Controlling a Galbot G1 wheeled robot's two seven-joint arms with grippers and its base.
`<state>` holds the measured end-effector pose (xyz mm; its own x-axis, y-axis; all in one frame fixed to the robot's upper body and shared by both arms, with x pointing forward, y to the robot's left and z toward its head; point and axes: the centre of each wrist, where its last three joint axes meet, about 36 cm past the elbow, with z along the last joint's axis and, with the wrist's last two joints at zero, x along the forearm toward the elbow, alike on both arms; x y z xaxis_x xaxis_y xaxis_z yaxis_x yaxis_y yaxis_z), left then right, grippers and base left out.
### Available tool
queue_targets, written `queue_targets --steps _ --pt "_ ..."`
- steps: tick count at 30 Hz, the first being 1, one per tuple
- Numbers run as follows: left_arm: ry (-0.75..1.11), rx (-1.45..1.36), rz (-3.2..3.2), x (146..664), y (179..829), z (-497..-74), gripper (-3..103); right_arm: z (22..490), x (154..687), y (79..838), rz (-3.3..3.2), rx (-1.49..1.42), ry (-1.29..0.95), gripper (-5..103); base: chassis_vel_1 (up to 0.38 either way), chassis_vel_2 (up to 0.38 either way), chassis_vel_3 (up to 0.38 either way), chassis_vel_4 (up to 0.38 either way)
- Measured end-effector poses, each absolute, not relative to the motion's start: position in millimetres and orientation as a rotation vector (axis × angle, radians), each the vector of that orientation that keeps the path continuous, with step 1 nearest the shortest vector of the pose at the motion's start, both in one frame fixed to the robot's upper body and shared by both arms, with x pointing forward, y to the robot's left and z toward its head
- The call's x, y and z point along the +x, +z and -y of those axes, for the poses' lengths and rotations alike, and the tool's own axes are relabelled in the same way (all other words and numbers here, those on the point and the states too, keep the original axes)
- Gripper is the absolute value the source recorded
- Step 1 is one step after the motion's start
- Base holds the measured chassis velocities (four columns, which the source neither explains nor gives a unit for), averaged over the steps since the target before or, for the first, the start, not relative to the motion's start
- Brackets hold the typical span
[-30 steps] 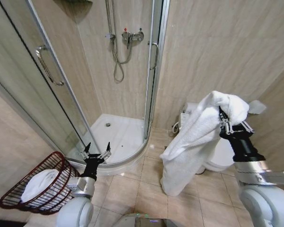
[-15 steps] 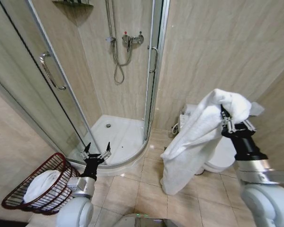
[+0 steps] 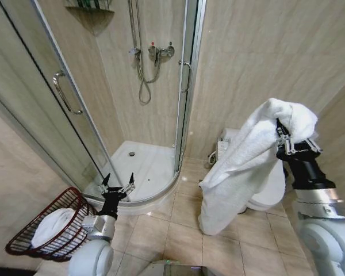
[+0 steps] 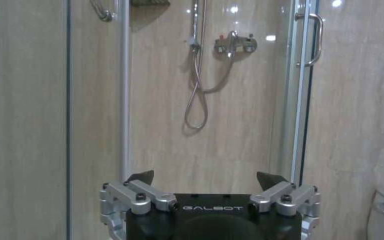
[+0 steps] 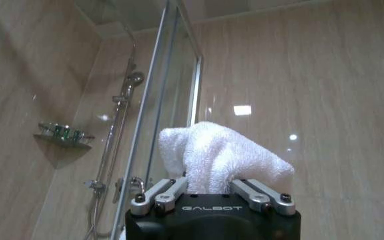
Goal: Discard the used towel into the hamper.
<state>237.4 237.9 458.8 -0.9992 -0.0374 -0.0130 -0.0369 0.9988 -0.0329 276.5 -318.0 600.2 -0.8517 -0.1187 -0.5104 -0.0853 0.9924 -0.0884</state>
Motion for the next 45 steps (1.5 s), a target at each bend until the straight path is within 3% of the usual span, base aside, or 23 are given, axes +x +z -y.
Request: queue_targets --steps 45 --pt "-0.051 -0.058 -3.127 237.4 458.8 -237.9 100 317.9 281.0 608.4 -2.545 -0.191 -0.155 13 0.000 0.000 0.000 0.000"
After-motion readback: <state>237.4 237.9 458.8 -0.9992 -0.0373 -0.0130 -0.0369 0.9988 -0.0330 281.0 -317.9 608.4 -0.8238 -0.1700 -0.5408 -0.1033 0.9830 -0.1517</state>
